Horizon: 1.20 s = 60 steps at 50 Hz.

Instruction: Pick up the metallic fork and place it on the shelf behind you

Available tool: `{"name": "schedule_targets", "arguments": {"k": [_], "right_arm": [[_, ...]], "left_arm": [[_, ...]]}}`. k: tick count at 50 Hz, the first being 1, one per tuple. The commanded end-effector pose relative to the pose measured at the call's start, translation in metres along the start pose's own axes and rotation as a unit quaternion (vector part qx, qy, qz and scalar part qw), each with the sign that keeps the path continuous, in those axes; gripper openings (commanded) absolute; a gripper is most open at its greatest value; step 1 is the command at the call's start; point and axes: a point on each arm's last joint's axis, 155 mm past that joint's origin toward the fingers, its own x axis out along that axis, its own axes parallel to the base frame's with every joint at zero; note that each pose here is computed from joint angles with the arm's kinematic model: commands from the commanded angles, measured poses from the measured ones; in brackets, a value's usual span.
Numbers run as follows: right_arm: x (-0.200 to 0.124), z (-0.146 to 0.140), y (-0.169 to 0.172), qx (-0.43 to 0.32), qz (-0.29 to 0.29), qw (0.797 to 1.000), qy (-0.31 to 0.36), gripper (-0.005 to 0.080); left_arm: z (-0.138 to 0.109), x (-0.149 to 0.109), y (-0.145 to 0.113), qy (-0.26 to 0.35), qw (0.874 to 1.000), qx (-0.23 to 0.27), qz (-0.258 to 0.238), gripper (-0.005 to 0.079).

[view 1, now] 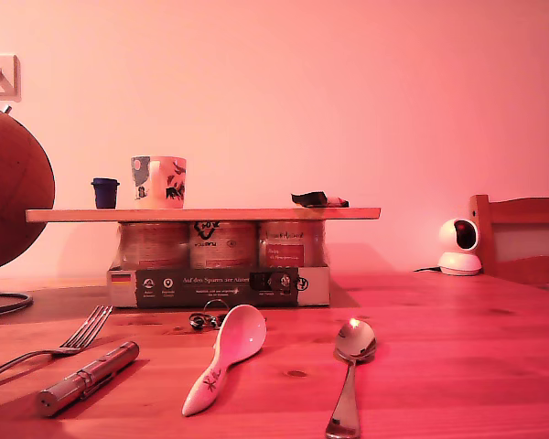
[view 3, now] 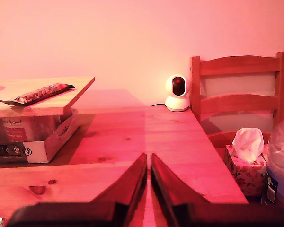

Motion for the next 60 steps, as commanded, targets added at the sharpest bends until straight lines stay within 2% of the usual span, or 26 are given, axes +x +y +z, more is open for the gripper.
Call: {"name": "schedule_targets", "arguments": {"k": [1, 13, 18, 24, 40, 54, 60], "right_arm": [[0.008, 0.055, 0.063, 0.02, 0.123, 0.992, 0.028, -0.0012], [0.007, 0.055, 0.064, 0.02, 0.127, 0.991, 0.029, -0.0012], [0.002, 0.055, 0.083, 0.022, 0.176, 0.984, 0.033, -0.0012], [-0.005, 0.037, 0.1, 0.022, 0.213, 0.973, 0.082, -0.0012], [-0.027, 0.018, 0.142, 0.009, 0.301, 0.94, 0.159, -0.0012], [-0.055, -0.007, 0.171, -0.012, 0.365, 0.9, 0.24, -0.0012], [-0.069, -0.017, 0.178, -0.022, 0.385, 0.882, 0.271, -0.0012]], "left_arm": [[0.012, -0.005, -0.029, 0.0, 0.993, -0.088, -0.083, -0.0019], [0.011, -0.005, -0.032, 0.004, 0.991, -0.095, -0.09, -0.0019], [0.008, -0.008, -0.045, 0.015, 0.987, -0.105, -0.124, -0.0019], [-0.005, -0.013, -0.057, 0.052, 0.981, -0.11, -0.149, -0.0019], [-0.012, -0.025, -0.081, 0.11, 0.968, -0.111, -0.198, -0.0019], [-0.038, -0.029, -0.1, 0.192, 0.948, -0.11, -0.228, -0.0019], [-0.04, -0.031, -0.106, 0.208, 0.943, -0.104, -0.239, -0.0019]]}}
